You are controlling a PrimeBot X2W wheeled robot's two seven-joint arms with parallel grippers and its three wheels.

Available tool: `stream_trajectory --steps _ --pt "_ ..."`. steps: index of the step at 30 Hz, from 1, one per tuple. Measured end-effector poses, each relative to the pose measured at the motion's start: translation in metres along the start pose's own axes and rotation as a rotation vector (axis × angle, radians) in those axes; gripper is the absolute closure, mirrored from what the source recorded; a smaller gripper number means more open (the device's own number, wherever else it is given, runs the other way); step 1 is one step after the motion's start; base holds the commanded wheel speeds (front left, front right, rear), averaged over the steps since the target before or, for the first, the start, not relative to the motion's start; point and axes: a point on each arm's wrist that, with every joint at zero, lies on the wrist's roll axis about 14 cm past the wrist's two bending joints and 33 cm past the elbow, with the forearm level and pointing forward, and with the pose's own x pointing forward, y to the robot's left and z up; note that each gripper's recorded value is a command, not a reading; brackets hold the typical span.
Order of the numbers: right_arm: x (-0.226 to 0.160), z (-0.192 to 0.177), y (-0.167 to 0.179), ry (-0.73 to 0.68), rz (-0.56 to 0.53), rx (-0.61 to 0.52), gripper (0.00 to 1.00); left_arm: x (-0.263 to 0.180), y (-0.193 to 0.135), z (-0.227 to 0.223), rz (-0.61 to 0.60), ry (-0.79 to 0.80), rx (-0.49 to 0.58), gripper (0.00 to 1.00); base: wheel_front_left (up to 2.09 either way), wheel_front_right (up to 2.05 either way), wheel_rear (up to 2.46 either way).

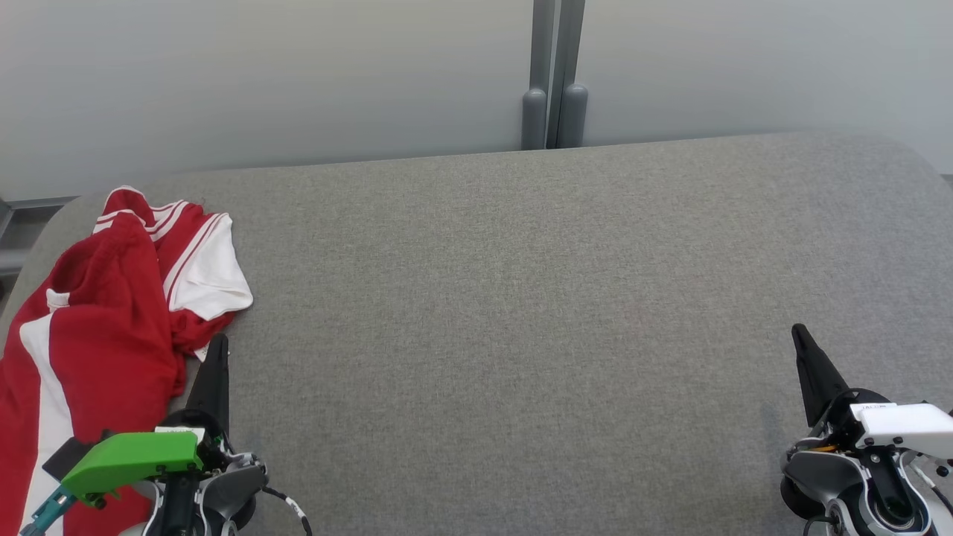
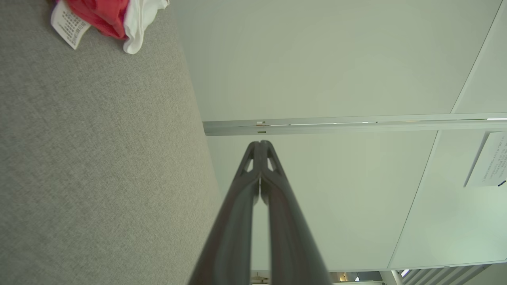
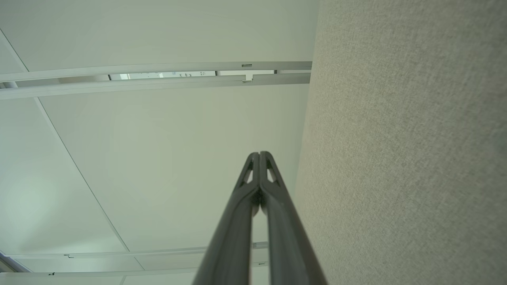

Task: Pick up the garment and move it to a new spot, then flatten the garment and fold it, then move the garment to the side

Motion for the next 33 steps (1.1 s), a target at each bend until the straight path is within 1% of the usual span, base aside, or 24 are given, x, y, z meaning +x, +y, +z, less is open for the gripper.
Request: stream_trajectory --steps 9,10,15,24,30,33 --pt "0.000 0.000 0.000 0.000 0.000 0.000 1.00 0.000 0.000 0.000 0.000 0.000 0.000 1.00 0.00 0.00 0.00" --pt "0.000 0.000 0.000 0.000 0.000 0.000 0.00 0.000 0.000 0.000 0.000 0.000 0.000 0.00 0.00 0.00 0.00" --pt "-0.012 -0.005 -0.027 0.001 -0.081 0.016 0.00 -0.013 0.027 -0.001 0.080 -0.004 -0.007 0.00 0.00 0.00 0.00" --pt "-0.011 -0.015 -0.027 0.006 -0.083 -0.029 0.00 -0.016 0.023 -0.004 0.065 -0.018 0.023 0.00 0.00 0.00 0.00" --pt "-0.010 -0.017 -0.024 0.003 -0.075 -0.088 0.00 -0.017 0.019 -0.002 0.051 -0.031 0.088 0.00 0.00 0.00 0.00" --pt "-0.009 -0.018 -0.021 0.002 -0.065 -0.137 0.00 -0.017 0.014 -0.002 0.039 -0.032 0.140 0.00 0.00 0.00 0.00"
